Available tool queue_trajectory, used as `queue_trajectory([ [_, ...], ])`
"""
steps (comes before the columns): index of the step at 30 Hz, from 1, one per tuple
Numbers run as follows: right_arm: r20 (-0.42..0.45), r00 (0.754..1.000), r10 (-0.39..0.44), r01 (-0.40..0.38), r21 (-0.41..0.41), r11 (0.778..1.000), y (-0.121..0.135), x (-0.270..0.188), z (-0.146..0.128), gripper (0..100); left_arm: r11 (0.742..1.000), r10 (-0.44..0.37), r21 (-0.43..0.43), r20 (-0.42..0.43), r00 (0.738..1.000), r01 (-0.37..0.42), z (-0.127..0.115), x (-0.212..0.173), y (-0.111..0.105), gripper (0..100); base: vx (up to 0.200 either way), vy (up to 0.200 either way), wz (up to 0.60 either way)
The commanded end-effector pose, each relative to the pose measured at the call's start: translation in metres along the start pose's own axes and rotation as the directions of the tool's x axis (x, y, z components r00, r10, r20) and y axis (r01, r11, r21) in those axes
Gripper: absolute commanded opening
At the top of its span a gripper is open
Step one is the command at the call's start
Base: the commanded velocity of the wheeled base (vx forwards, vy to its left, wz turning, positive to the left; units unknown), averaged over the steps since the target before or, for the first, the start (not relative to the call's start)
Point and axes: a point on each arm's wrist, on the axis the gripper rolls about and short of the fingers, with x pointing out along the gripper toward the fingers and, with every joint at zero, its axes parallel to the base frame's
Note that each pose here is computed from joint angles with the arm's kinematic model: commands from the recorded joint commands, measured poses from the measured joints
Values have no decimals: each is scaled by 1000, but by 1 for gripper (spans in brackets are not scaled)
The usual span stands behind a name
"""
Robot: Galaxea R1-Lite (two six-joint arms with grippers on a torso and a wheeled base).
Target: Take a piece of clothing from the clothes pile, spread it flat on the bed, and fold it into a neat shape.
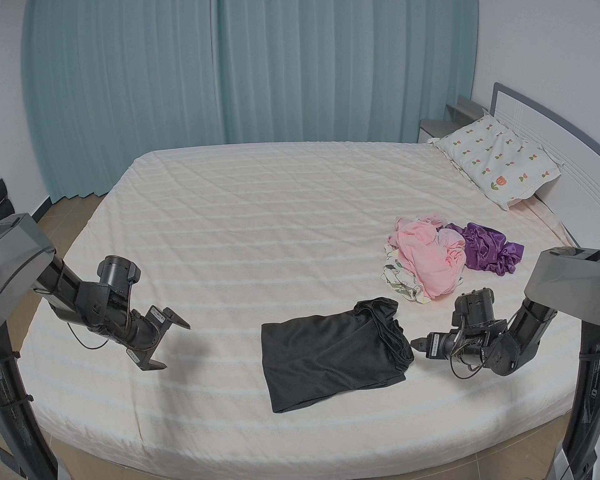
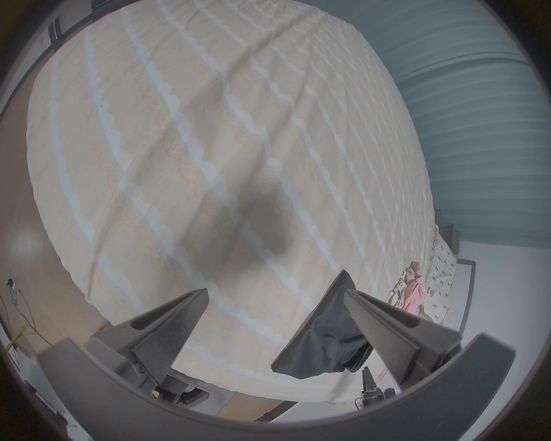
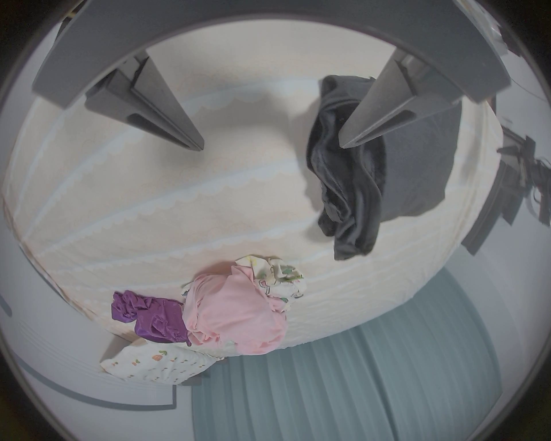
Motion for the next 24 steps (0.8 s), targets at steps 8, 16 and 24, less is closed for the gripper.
queue_trajectory([
  [8,111,983,148,-152,34,988,41,8,13,100,999,-34,5,-26,999,34,-2,-2,0,100,150,0,0],
  [16,43,989,144,-142,-51,989,74,38,13,100,1000,-29,0,-28,999,29,-2,0,1,100,75,0,0],
  [24,12,998,66,-62,-189,980,93,81,10,100,1000,-19,-3,-25,1000,19,-3,1,5,100,0,0,0],
])
